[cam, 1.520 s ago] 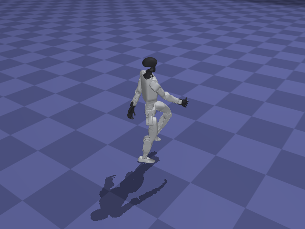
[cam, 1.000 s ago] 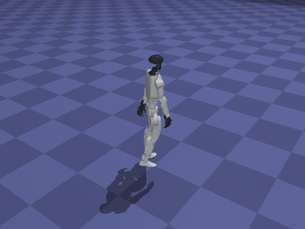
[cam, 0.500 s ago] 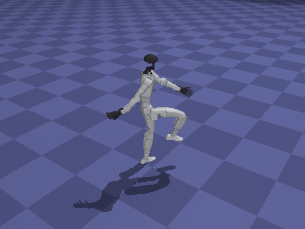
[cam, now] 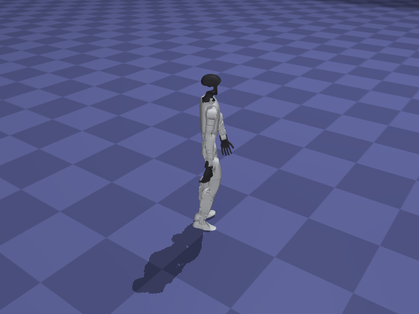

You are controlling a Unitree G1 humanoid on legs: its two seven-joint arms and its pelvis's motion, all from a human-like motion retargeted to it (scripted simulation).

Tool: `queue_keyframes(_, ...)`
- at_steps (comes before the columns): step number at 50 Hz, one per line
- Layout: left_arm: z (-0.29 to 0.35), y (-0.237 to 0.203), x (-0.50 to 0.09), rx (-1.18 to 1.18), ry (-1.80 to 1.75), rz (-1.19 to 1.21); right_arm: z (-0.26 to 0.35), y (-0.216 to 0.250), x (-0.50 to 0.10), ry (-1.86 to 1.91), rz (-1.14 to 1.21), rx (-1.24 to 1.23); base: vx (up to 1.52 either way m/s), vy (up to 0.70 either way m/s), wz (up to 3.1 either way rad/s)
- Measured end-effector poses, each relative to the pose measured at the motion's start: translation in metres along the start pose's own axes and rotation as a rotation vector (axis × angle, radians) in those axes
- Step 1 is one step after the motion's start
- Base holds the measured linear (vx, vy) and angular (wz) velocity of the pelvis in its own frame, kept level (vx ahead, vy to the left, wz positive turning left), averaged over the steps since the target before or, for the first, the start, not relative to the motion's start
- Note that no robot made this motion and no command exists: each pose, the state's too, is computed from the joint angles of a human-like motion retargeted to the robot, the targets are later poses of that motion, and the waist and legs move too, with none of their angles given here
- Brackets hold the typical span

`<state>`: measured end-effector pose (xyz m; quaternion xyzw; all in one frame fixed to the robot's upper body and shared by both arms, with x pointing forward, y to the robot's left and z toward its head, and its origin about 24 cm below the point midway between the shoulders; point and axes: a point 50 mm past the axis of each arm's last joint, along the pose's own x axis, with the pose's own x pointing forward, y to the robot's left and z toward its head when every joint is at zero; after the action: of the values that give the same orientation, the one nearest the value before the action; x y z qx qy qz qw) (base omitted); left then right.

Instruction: Upper body actions

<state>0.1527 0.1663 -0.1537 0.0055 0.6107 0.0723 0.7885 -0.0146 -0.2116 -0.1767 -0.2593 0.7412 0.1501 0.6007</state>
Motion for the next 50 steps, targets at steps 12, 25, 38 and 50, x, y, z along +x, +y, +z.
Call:
queue_keyframes(12,-0.092,0.005,-0.001,-0.155,0.263,-0.07,-0.053,0.017,0.002,0.151,0.049,0.149,0.11,-0.12,-0.04)
queue_keyframes(25,-0.235,0.012,-0.046,-0.223,0.688,-0.032,-0.016,-0.019,-0.003,0.074,0.004,0.343,0.11,-0.11,-0.25)
queue_keyframes(38,-0.325,0.049,-0.113,-0.063,1.048,-0.131,0.29,-0.169,-0.227,-1.134,0.003,0.452,-0.1,-0.25,-0.95)
queue_keyframes(50,-0.314,0.048,-0.103,-0.087,1.0,-0.141,0.313,-0.209,-0.36,-1.562,-0.474,0.283,0.01,-0.02,0.18)
